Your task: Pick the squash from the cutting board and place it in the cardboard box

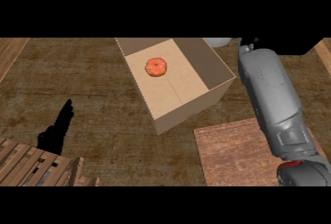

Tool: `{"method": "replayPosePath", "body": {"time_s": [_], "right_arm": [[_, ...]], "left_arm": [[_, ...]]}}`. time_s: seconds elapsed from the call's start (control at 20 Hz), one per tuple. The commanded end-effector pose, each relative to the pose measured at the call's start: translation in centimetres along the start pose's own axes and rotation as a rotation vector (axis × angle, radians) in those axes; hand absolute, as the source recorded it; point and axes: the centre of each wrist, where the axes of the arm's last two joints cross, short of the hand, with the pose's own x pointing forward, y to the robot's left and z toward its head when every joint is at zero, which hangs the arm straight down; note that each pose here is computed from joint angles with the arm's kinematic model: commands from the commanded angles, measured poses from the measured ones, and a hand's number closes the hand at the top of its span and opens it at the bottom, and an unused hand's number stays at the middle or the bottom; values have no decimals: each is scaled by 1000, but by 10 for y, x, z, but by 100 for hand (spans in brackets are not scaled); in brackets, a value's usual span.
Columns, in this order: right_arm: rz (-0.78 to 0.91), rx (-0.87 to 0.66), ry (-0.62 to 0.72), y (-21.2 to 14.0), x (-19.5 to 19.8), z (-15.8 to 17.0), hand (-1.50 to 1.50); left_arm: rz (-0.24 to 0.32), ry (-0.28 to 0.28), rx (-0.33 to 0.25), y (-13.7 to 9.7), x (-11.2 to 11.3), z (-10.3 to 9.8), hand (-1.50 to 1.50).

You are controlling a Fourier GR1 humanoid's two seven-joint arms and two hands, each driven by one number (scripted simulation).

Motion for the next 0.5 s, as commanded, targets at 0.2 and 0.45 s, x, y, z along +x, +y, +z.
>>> {"method": "replayPosePath", "body": {"time_s": [0.2,0.45], "right_arm": [[-80,-93,2,-109,-51,-25,-150],[-31,-3,-20,-169,-59,-29,-150]], "left_arm": [[-29,-57,25,6,22,-1,0],[-29,-33,9,8,4,3,0]]}}
